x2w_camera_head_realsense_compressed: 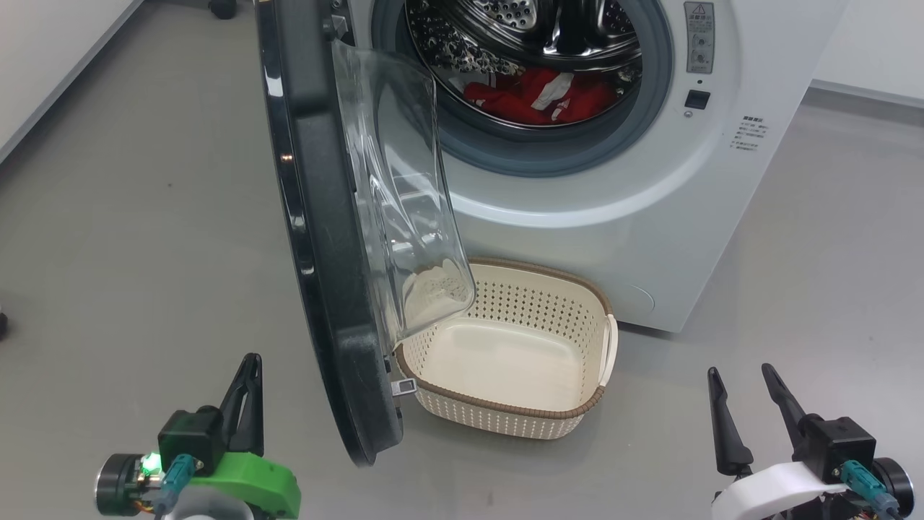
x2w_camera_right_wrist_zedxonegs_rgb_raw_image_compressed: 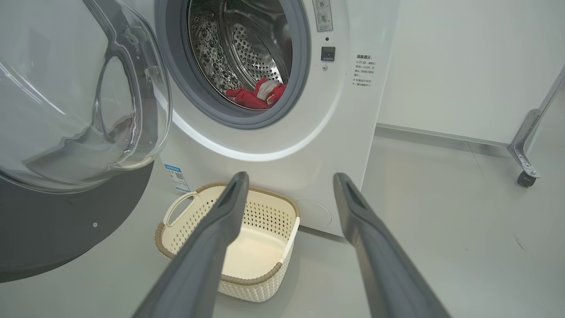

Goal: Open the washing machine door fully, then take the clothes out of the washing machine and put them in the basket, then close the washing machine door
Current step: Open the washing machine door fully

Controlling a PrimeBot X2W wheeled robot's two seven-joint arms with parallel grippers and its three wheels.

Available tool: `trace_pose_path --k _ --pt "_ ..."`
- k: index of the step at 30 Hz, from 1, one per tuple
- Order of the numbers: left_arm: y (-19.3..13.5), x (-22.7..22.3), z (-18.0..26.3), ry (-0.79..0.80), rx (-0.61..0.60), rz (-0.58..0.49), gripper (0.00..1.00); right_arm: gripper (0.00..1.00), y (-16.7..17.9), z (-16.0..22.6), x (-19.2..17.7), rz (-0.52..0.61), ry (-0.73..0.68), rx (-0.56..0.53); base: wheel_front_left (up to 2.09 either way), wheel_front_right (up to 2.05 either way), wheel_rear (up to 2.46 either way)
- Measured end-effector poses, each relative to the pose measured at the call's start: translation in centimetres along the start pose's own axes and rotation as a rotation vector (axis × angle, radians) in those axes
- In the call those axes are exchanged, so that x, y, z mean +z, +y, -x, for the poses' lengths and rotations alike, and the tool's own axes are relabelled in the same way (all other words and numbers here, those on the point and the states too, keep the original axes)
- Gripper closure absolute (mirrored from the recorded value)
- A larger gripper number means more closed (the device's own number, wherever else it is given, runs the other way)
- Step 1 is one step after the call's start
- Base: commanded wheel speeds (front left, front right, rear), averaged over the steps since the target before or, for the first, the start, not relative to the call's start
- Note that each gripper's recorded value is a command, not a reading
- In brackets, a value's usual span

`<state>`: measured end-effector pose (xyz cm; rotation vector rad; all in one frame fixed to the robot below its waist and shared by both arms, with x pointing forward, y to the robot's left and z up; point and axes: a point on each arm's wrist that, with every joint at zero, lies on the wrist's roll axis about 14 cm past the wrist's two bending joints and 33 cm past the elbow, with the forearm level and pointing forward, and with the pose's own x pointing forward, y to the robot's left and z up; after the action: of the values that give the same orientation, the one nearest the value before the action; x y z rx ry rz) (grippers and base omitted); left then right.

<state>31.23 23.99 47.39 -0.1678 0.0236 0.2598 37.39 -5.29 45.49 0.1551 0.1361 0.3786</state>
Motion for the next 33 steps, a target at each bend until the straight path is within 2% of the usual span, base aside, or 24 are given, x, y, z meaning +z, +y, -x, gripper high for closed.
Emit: trace_pose_path --k 9,15,24,29,33 --pt "0.2 0.3 0.1 -0.010 0.007 0.001 1.00 0.00 0.1 0.3 -0.5 0.002 0.013 -0.003 0.00 0.00 0.00" --pt "1.0 2.8 -0.3 -0.086 0.022 -0.016 1.00 0.00 0.6 0.4 -0.4 0.007 0.009 0.008 0.00 0.00 0.00" --pt "0.2 12.6 -1.3 -0.381 -0.018 -0.087 1.00 0.00 0.3 0.5 -0.1 0.018 -0.001 -0.003 0.00 0.00 0.00" --pt "-1.7 19.5 -0.2 -0.603 -0.073 -0.125 1.00 0.00 0.3 0.5 0.0 0.020 -0.006 -0.008 0.00 0.00 0.00" --pt "-4.6 23.6 1.4 -0.748 -0.167 -0.151 1.00 0.00 0.4 0.6 0.1 0.020 -0.008 -0.007 0.00 0.00 0.00"
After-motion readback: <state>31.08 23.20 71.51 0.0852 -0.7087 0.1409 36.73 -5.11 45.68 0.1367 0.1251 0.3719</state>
